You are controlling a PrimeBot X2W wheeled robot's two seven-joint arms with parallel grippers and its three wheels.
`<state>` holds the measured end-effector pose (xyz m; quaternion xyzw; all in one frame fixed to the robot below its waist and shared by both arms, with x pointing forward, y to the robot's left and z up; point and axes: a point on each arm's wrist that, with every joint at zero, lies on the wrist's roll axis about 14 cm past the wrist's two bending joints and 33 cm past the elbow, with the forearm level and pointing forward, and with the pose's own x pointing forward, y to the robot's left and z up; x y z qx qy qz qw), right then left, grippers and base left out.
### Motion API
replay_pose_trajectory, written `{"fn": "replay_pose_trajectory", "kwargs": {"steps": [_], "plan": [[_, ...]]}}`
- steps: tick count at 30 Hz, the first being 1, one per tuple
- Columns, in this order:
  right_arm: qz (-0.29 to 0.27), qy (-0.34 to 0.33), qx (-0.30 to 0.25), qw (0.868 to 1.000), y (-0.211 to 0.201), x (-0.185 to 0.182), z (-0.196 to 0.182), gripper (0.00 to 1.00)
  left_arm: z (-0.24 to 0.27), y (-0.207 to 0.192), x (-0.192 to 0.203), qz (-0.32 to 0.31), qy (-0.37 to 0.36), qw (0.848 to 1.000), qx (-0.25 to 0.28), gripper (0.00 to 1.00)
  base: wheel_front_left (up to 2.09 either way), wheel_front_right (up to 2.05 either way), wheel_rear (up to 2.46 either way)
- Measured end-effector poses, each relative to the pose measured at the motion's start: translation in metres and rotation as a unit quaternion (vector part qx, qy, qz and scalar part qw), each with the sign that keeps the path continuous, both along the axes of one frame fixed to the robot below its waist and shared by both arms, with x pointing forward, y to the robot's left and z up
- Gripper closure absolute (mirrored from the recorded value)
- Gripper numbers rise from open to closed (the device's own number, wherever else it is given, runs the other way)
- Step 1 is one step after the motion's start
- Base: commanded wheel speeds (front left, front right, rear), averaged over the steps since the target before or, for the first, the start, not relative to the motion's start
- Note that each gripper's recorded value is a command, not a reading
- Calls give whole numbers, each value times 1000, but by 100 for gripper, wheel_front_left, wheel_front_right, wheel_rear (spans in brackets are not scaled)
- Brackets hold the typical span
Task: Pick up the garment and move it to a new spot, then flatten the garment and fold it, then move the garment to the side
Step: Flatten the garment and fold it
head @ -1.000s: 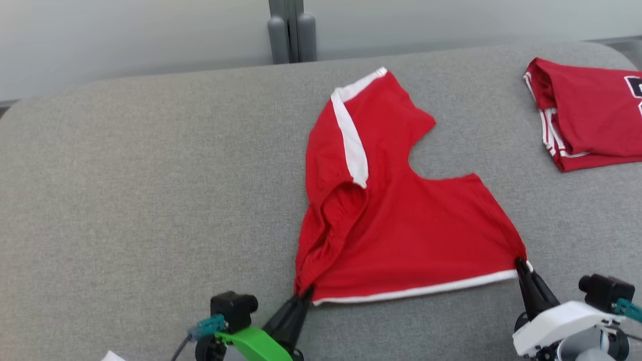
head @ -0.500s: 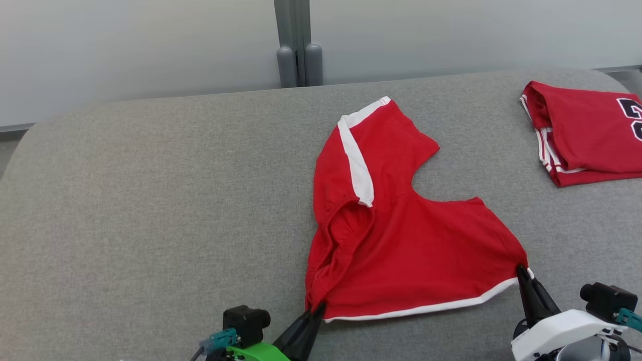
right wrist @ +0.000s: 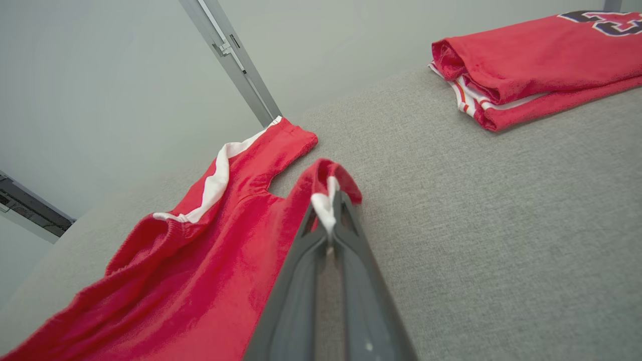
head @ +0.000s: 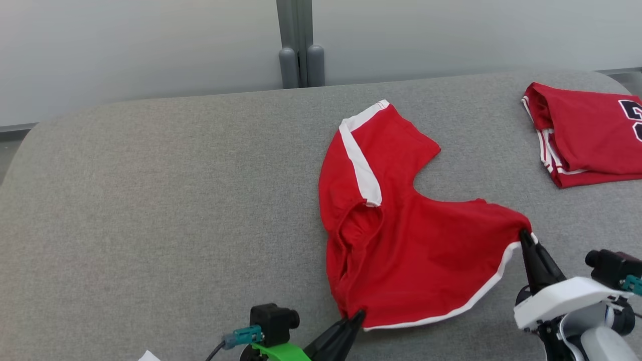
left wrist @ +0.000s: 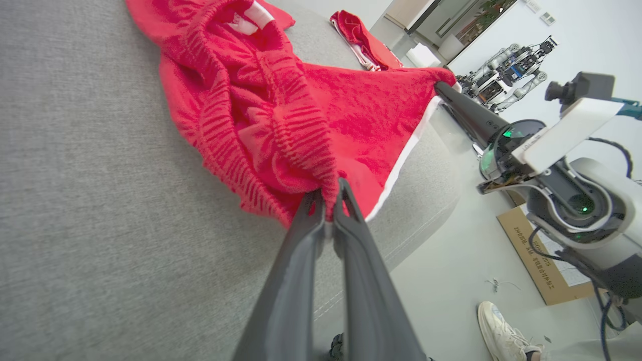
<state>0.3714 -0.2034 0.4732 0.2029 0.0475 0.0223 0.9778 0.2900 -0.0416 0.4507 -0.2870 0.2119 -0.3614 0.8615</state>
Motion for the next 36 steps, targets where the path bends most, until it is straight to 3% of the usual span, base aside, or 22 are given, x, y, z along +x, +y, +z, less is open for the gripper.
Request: {"fn": "replay_pose_trajectory", "kwargs": {"steps": [4, 9, 13, 20, 26, 32, 36], "plan": [[5, -31, -13, 999, -4, 19, 24, 100, 28, -11, 5, -17, -16, 999, -42, 100, 0, 0, 0], [21, -80, -20, 996, 1, 55, 65, 100, 86, -7, 46, -12, -88, 993, -78, 100, 0, 0, 0], [40, -118, -11, 992, 13, 93, 105, 100, 133, 11, 97, 8, -157, 985, -75, 100, 0, 0, 0], [43, -156, 22, 987, 17, 183, 182, 100, 210, 40, 203, 51, -211, 974, -72, 100, 0, 0, 0], [21, -201, 50, 978, 12, 253, 257, 100, 292, 54, 284, 104, -260, 953, -117, 100, 0, 0, 0], [13, -223, 36, 974, 22, 297, 280, 100, 321, 59, 336, 136, -283, 939, -137, 100, 0, 0, 0], [5, -234, 32, 972, 22, 316, 283, 100, 317, 51, 356, 130, -290, 939, -127, 100, 0, 0, 0]]}}
